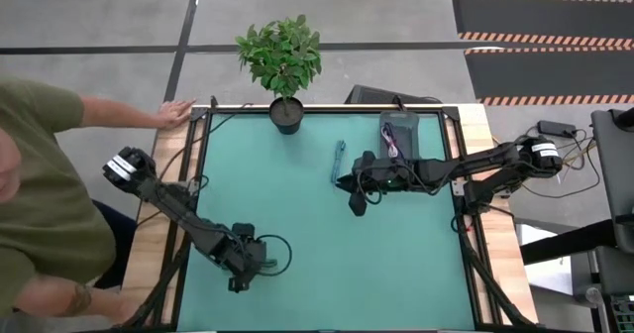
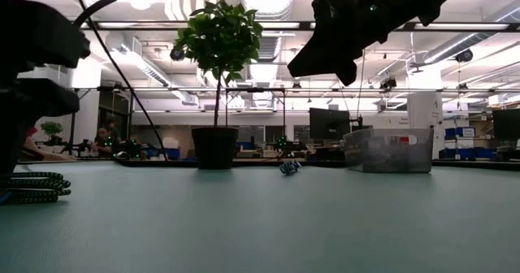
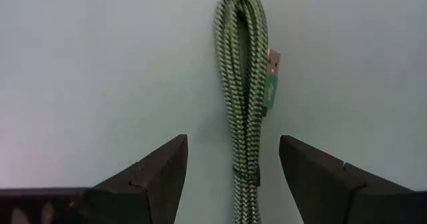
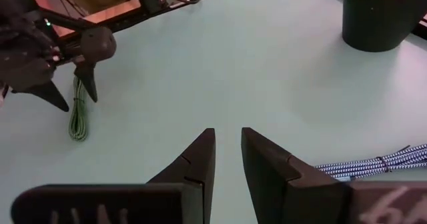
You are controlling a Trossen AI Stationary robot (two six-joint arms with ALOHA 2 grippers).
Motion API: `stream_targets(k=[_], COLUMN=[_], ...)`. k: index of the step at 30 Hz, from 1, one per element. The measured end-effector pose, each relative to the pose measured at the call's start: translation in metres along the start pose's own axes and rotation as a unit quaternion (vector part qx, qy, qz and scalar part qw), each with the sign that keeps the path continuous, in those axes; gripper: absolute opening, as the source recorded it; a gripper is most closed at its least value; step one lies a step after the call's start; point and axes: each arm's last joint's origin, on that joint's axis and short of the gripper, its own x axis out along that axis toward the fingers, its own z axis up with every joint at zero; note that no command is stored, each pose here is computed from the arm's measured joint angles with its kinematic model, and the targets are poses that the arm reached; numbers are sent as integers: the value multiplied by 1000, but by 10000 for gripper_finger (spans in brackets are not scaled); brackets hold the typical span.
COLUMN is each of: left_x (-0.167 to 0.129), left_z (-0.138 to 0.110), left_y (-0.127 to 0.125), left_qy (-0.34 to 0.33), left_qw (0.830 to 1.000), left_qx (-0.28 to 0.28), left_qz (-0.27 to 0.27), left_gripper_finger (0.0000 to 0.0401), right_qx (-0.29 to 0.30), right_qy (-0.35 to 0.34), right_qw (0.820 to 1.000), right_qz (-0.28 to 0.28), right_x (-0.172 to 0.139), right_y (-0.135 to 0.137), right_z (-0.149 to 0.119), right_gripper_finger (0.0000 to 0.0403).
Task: Pick and place USB-C Cables
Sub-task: Put the green charger cable into the black bin
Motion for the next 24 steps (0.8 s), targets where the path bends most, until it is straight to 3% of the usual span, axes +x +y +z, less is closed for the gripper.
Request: stream_targets(k=[9,15,20,24], left_x=[7,7,7,7], left_z=[-3,-4,-4,-4], left_y=[-1,-1,0,-1], left_qy=[10,10,11,12], left_qw=[1000,999,999,999], left_qx=[-19,-31,-33,-33], left_qz=[8,14,13,11], left_gripper_finger=[198,120,31,17], right_qx=[0,0,0,0], right_qy=[1,1,1,2], right_qw=[1000,1000,1000,1000], right_qz=[0,0,0,0], right_x=[0,0,0,0], right_y=[0,0,0,0], right_z=[0,0,0,0], right_gripper_finger=[63,59,59,59])
